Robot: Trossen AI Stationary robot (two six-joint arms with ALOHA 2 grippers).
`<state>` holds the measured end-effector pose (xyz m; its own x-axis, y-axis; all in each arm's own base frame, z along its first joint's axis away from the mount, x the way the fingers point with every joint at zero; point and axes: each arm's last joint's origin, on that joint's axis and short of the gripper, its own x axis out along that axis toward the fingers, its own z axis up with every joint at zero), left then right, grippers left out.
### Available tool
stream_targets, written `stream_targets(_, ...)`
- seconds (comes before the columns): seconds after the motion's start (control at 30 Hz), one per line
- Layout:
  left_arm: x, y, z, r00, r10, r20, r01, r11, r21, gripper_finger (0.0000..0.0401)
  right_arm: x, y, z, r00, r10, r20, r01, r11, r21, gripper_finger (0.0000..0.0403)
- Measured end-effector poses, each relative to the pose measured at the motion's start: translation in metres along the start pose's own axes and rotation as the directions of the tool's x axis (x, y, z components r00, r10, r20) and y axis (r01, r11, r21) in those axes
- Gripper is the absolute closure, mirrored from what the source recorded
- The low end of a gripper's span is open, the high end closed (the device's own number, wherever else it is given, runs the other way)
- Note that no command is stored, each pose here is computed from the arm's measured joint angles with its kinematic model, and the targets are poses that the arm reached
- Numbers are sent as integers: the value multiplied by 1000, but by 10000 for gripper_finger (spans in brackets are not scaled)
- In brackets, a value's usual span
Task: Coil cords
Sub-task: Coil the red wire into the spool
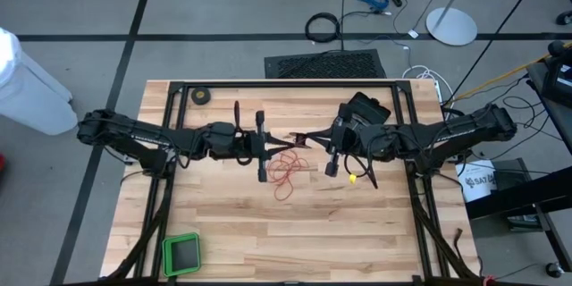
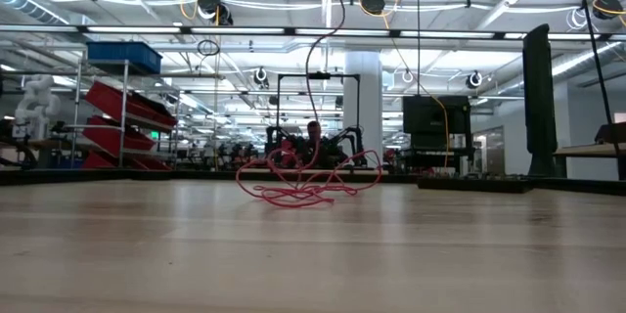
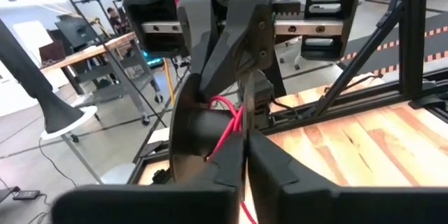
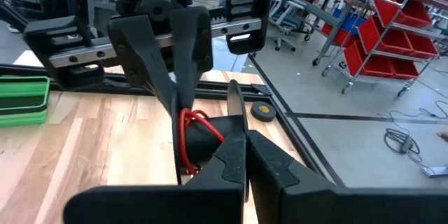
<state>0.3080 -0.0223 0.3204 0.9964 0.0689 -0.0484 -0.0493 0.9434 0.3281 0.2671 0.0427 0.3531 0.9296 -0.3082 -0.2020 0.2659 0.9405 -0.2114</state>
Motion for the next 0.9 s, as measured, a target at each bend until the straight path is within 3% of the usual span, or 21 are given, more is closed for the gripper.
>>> stream_targets(0.3,0,2,-1,1000,3,-10,-3,1000,0,396,0,0,-1,1000,3,-5,-3,1000,-21,400)
stream_targets(0.73,-20,7,-1,991,-15,-134,18,1000,18,398,-5,8,-5,998,36,-54,-35,999,30,337)
stream_targets(0.9,-29,15,1,988,-88,-126,85,996,-27,399,1,4,-5,999,15,-44,-13,999,45,330)
